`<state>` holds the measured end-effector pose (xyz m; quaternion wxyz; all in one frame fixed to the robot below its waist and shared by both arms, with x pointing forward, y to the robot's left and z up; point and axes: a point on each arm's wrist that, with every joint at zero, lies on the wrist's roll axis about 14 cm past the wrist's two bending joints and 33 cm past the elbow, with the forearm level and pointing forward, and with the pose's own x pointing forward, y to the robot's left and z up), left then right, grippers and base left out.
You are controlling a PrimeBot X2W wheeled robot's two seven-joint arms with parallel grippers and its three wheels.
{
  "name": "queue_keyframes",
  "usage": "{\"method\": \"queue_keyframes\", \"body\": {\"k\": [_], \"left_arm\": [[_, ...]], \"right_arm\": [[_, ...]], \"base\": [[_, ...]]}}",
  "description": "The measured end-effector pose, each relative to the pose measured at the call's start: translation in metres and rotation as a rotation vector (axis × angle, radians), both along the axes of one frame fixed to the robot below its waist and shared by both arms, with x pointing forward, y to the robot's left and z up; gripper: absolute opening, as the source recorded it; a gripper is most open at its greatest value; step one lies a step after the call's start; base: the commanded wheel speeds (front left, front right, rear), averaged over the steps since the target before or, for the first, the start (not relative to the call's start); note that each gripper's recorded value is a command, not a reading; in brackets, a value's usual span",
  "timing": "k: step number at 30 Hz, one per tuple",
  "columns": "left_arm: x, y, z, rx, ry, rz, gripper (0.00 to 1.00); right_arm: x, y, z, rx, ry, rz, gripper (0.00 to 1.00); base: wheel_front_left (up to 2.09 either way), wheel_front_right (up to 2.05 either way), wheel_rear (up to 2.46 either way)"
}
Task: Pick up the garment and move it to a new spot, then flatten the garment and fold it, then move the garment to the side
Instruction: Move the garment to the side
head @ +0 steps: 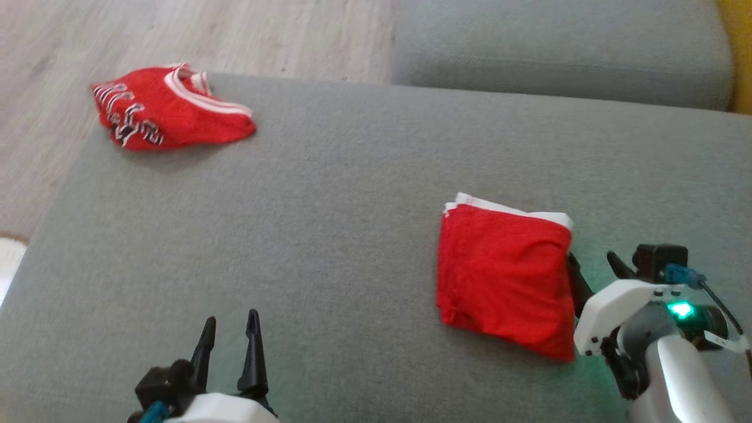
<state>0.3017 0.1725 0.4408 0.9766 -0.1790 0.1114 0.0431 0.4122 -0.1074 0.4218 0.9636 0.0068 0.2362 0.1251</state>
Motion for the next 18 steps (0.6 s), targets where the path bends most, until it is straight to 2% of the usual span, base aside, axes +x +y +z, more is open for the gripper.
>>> {"method": "queue_keyframes", "body": {"k": [11,12,13,16,17,18], "left_arm": [[-0.003,0.017,-0.014,0.007,0.052,0.059,1.0],[-0.002,0.017,-0.015,0.007,0.056,0.062,1.0],[-0.002,0.018,-0.016,0.01,0.058,0.063,1.0],[0.002,0.016,-0.018,0.018,0.064,0.052,1.0],[0.004,0.014,-0.018,0.016,0.064,0.046,1.0],[0.007,0.012,-0.018,0.013,0.063,0.037,1.0]], "right_arm": [[0.0,0.03,-0.05,0.012,0.179,0.072,0.99],[0.0,0.033,-0.051,0.016,0.186,0.081,0.84],[0.001,0.037,-0.052,0.015,0.195,0.091,0.51],[0.006,0.041,-0.052,0.024,0.203,0.1,0.25],[0.007,0.041,-0.052,0.025,0.204,0.1,0.03],[0.009,0.04,-0.052,0.025,0.203,0.097,0.0]], "base": [[0.0,0.0,0.0],[0.0,0.0,0.0],[0.0,0.0,0.0],[0.0,0.0,0.0],[0.0,0.0,0.0],[0.0,0.0,0.0]]}}
